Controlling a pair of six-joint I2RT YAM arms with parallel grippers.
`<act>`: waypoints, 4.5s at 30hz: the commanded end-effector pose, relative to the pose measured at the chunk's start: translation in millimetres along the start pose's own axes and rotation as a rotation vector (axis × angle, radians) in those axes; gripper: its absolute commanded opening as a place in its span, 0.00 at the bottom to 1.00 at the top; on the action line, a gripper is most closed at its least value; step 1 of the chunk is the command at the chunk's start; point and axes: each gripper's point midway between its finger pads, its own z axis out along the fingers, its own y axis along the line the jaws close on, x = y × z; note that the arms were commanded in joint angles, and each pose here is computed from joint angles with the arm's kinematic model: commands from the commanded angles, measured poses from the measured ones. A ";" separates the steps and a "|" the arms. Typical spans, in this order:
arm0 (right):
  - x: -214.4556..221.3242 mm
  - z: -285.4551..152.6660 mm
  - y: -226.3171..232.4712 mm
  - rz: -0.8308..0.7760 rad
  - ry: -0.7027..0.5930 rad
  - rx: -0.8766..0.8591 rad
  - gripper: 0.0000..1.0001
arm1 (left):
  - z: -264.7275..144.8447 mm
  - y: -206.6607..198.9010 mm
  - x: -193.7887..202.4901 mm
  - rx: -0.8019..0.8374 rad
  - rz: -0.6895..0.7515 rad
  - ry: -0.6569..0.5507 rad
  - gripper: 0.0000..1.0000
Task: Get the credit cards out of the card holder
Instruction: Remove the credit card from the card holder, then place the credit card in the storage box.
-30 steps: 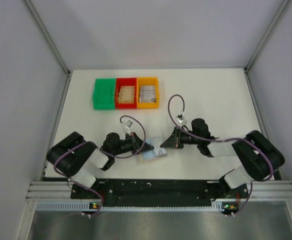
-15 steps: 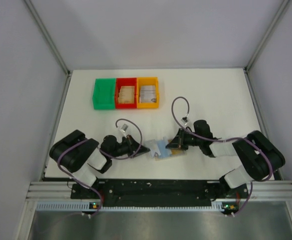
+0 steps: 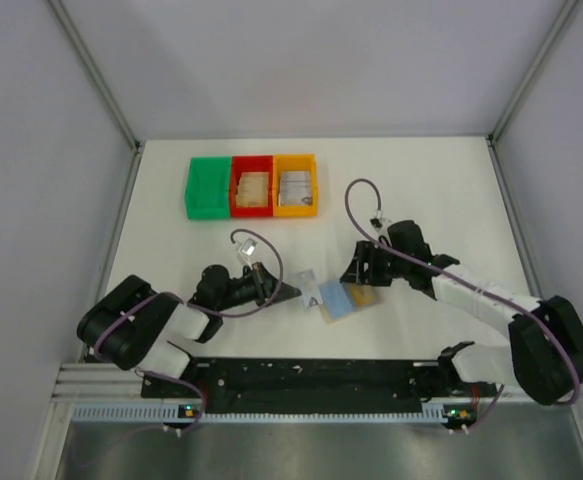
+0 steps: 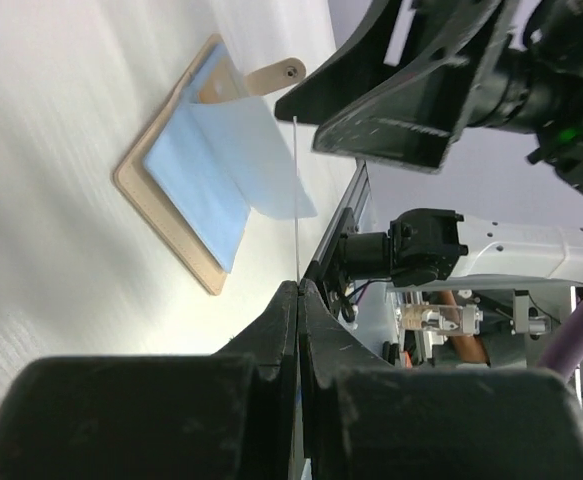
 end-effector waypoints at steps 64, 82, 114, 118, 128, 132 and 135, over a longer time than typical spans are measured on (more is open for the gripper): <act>-38.8 -111.6 157.9 -0.522 -0.012 -0.597 0.00 | -12.3 -153.3 -58.9 0.159 0.617 -0.026 0.83; -90.0 -125.2 175.2 -0.412 -0.358 -0.594 0.00 | 4.5 -191.4 -88.3 0.223 0.668 -0.067 0.93; -54.8 -134.5 194.1 -0.614 -0.071 -0.773 0.00 | 23.8 -203.9 -46.3 0.414 0.759 0.346 0.15; -57.9 -130.5 190.7 -0.600 -0.088 -0.743 0.25 | 23.6 -206.9 -51.2 0.411 0.755 0.297 0.00; -77.5 -134.7 197.1 -0.489 -0.322 -0.784 0.65 | -3.0 -212.5 -104.9 0.338 0.575 -0.323 0.00; -76.0 -138.7 204.0 -0.478 -0.341 -0.855 0.64 | -19.9 -227.2 -113.5 0.397 0.516 -0.447 0.00; -75.5 -136.1 204.5 -0.473 -0.344 -0.860 0.64 | -23.8 -235.6 -117.1 0.423 0.485 -0.476 0.00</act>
